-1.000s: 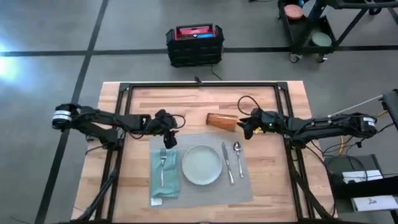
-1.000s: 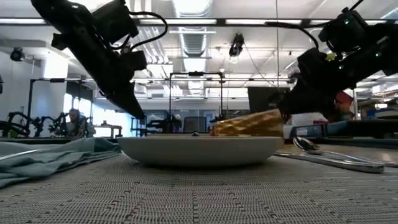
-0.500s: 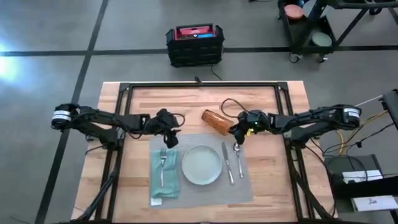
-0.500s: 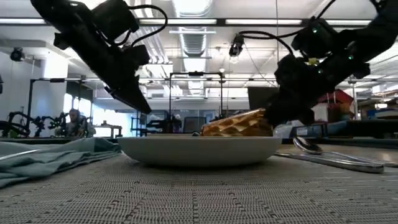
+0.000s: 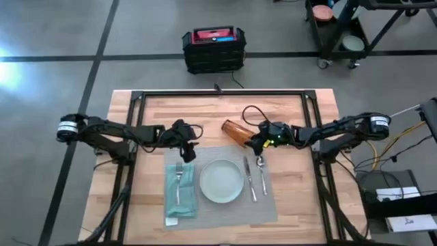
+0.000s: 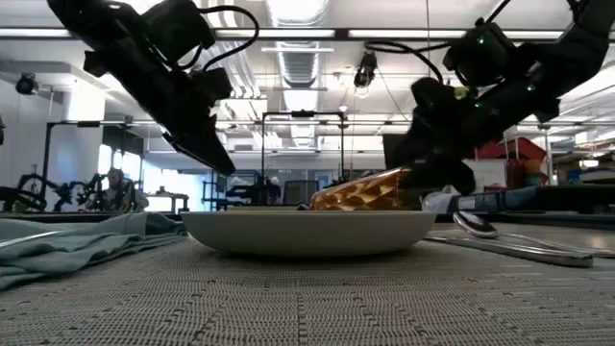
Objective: Set table place
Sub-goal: Put the brown glass on top of the gray placemat
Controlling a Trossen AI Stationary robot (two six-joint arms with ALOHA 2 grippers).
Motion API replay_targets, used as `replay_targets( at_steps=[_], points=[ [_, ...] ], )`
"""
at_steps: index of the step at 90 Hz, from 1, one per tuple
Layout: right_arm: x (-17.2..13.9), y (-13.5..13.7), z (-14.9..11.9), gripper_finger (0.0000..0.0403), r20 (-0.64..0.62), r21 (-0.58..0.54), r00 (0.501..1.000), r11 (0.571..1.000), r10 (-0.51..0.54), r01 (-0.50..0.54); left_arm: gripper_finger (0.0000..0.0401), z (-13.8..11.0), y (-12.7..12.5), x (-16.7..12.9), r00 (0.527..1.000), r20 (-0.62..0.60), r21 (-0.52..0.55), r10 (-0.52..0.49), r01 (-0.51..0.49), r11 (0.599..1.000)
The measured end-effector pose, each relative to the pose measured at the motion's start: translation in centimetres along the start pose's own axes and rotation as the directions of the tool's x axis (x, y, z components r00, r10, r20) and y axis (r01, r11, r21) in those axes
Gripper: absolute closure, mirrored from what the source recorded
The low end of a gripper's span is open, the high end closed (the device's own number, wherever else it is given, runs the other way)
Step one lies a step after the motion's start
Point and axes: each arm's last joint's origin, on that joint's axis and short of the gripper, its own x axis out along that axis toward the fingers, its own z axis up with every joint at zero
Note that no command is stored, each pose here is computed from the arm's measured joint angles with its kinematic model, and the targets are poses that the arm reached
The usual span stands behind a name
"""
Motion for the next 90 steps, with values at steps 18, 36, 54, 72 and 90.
replay_targets(
  at_steps=[18, 36, 54, 72, 90],
  points=[
    [2.1, 0.0, 0.5, 0.0171, 0.081, 0.078, 0.994, 0.995, -0.071, 0.065, 0.0287, 0.0, 0.0, 0.0, 1.000, 0.000, 0.000, 0.000, 0.000, 1.000],
    [5.1, 0.0, 0.8, 0.0216, 0.069, 0.029, 0.990, 0.992, -0.126, 0.125, 0.0287, 0.0, 0.0, 0.0, 1.000, 0.000, 0.000, 0.000, 0.000, 1.000],
    [6.7, 0.6, 1.4, 0.0352, 0.038, -0.085, 0.994, 0.991, -0.101, 0.104, 0.0287, -0.1, 0.0, 0.0, 1.000, -0.007, 0.002, 0.001, -0.001, 1.000],
    [3.8, 2.7, 4.2, 0.0393, -0.083, -0.293, 0.972, 0.938, -0.218, 0.185, 0.0287, -0.1, 0.0, 0.0, 1.000, -0.006, 0.001, 0.001, -0.001, 1.000],
    [-2.1, 6.8, 9.3, 0.0400, -0.322, -0.474, 0.836, 0.840, -0.444, 0.263, 0.0287, -0.1, 0.0, 0.0, 1.000, -0.005, 0.001, 0.001, -0.001, 1.000]
  ],
)
